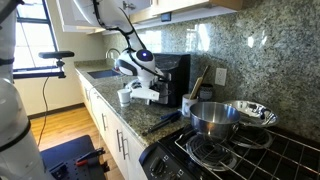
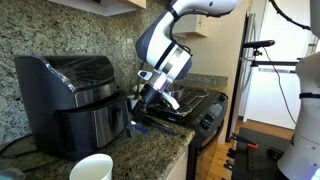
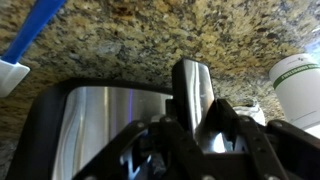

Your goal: Open the air fryer and close it

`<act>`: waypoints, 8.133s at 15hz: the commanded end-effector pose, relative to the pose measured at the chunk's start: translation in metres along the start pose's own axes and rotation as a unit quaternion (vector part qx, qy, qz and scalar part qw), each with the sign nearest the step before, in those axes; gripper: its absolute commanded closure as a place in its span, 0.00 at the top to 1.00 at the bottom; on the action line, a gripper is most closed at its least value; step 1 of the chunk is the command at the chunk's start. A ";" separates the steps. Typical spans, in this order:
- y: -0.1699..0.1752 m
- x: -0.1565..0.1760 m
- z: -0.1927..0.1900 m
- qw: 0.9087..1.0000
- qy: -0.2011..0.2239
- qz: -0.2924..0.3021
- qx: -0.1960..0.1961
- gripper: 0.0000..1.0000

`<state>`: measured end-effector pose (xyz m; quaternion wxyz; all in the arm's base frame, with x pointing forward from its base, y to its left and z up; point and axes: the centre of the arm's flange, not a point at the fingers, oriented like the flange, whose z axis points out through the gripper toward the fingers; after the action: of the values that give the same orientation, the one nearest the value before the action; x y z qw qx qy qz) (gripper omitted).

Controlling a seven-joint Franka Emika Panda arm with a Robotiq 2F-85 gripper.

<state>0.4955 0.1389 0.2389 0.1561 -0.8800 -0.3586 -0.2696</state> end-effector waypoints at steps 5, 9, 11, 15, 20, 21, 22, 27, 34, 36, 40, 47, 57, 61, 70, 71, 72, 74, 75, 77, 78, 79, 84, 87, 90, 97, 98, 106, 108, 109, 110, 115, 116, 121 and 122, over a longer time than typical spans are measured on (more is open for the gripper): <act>-0.011 -0.034 -0.027 0.999 -0.017 0.027 0.003 0.19; -0.017 -0.044 -0.031 0.999 -0.021 0.029 0.003 0.19; -0.019 -0.048 -0.034 0.999 -0.023 0.030 0.003 0.19; -0.025 -0.054 -0.038 0.999 -0.025 0.028 0.003 0.19; -0.030 -0.062 -0.045 0.999 -0.027 0.026 0.002 0.19; -0.031 -0.063 -0.046 0.999 -0.028 0.026 0.001 0.19; -0.031 -0.065 -0.046 0.999 -0.029 0.026 0.002 0.19; -0.032 -0.066 -0.045 0.999 -0.032 0.024 0.004 0.19; -0.031 -0.061 -0.037 0.999 -0.032 0.010 0.011 0.19; -0.030 -0.057 -0.033 0.999 -0.029 -0.004 0.013 0.19; -0.025 -0.050 -0.022 0.999 -0.026 -0.022 0.018 0.19; -0.014 -0.031 -0.003 0.998 -0.019 -0.052 0.022 0.19; -0.016 -0.011 -0.005 0.997 -0.006 -0.077 0.017 0.19; -0.014 0.001 -0.003 0.997 0.005 -0.081 0.019 0.19; 0.003 0.054 0.017 0.994 0.052 -0.094 0.030 0.19; 0.004 0.057 0.019 0.994 0.053 -0.094 0.031 0.19; 0.005 0.058 0.021 0.994 0.055 -0.095 0.032 0.19; 0.007 0.060 0.022 0.993 0.056 -0.094 0.031 0.19; 0.007 0.061 0.023 0.993 0.057 -0.094 0.031 0.19; 0.009 0.061 0.023 0.994 0.057 -0.093 0.030 0.19; 0.009 0.061 0.023 0.994 0.057 -0.093 0.031 0.19; 0.009 0.061 0.023 0.994 0.057 -0.093 0.031 0.19; 0.010 0.060 0.023 0.994 0.057 -0.093 0.031 0.19; 0.008 0.059 0.022 0.994 0.055 -0.093 0.030 0.60; 0.007 0.057 0.022 0.994 0.055 -0.093 0.034 0.85; 0.005 0.051 0.016 0.995 0.046 -0.086 0.038 1.00; 0.005 0.049 0.013 0.995 0.044 -0.084 0.036 1.00; 0.006 0.019 -0.011 0.997 0.030 -0.058 0.037 1.00; 0.007 0.006 -0.021 0.998 0.025 -0.045 0.034 1.00; 0.007 0.000 -0.025 0.999 0.018 -0.039 0.030 1.00; 0.007 -0.007 -0.030 0.999 0.009 -0.031 0.027 1.00; 0.005 -0.035 -0.047 1.000 -0.013 -0.005 0.028 1.00; 0.005 -0.039 -0.049 1.000 -0.016 -0.003 0.026 1.00; 0.003 -0.049 -0.057 0.999 -0.025 0.005 0.026 1.00; 0.002 -0.050 -0.057 0.999 -0.026 0.006 0.026 1.00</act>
<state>0.4570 0.0894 0.2399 0.1656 -0.8824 -0.3698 -0.2390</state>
